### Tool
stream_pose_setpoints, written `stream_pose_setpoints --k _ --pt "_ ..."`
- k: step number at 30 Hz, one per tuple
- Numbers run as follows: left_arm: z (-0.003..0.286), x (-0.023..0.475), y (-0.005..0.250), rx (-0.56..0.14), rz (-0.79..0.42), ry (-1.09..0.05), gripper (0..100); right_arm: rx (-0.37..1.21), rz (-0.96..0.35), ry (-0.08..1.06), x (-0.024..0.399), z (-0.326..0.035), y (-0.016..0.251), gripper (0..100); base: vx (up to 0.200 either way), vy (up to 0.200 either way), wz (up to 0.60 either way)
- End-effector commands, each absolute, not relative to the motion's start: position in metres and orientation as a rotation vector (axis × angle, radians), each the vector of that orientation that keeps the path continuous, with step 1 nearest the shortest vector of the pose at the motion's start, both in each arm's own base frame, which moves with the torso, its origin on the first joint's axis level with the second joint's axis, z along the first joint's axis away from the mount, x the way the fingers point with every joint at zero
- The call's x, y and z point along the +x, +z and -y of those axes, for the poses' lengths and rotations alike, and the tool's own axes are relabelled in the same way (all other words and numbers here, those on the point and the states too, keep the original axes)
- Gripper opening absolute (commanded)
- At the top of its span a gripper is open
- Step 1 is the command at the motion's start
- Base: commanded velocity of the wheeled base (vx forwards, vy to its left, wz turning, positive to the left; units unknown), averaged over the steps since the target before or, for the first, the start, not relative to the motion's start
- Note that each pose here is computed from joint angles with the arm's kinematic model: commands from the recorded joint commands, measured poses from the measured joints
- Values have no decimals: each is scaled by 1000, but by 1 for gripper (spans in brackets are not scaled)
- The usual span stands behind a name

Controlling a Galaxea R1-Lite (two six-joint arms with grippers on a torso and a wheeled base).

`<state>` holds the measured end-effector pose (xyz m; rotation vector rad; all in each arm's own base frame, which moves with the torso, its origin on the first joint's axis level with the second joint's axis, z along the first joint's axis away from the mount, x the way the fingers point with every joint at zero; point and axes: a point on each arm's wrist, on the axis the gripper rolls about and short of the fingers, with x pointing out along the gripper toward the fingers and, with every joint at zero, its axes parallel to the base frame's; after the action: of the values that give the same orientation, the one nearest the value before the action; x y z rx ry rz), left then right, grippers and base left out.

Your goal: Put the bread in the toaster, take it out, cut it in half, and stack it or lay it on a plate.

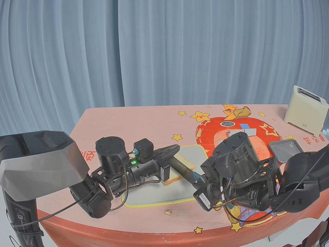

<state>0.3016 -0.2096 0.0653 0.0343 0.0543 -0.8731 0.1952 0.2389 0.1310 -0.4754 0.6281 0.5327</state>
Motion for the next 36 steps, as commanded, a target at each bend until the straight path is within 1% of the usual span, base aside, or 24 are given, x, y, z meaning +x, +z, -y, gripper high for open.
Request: stream_pose_setpoints --k 1,6,7,12,15,19,22,30,34,36 --pt "211 303 65 33 -52 -873 0 -495 -659 527 193 -234 122 0 0 0 0" --pt "209 301 77 28 -21 -873 0 -489 -647 530 194 -236 125 0 0 0 0" --pt "208 300 78 28 -24 -873 0 -478 -630 530 195 -238 130 0 0 0 0" --pt "207 301 74 29 -39 -867 0 -447 -588 531 201 -244 143 0 0 0 0" --pt "206 301 70 32 -60 -866 0 -438 -577 529 203 -245 146 0 0 0 0" --pt "207 302 67 34 -73 -866 0 -440 -581 527 203 -245 145 0 0 0 0" --pt "208 301 70 32 -59 -869 0 -462 -615 526 200 -241 136 0 0 0 0" --pt "209 300 73 31 -48 -873 0 -488 -653 525 195 -235 124 0 0 0 0" --pt "209 299 81 25 -12 -873 0 -489 -654 526 195 -235 123 0 0 0 0" --pt "208 298 81 25 -15 -873 0 -486 -649 524 195 -235 125 0 0 0 0"
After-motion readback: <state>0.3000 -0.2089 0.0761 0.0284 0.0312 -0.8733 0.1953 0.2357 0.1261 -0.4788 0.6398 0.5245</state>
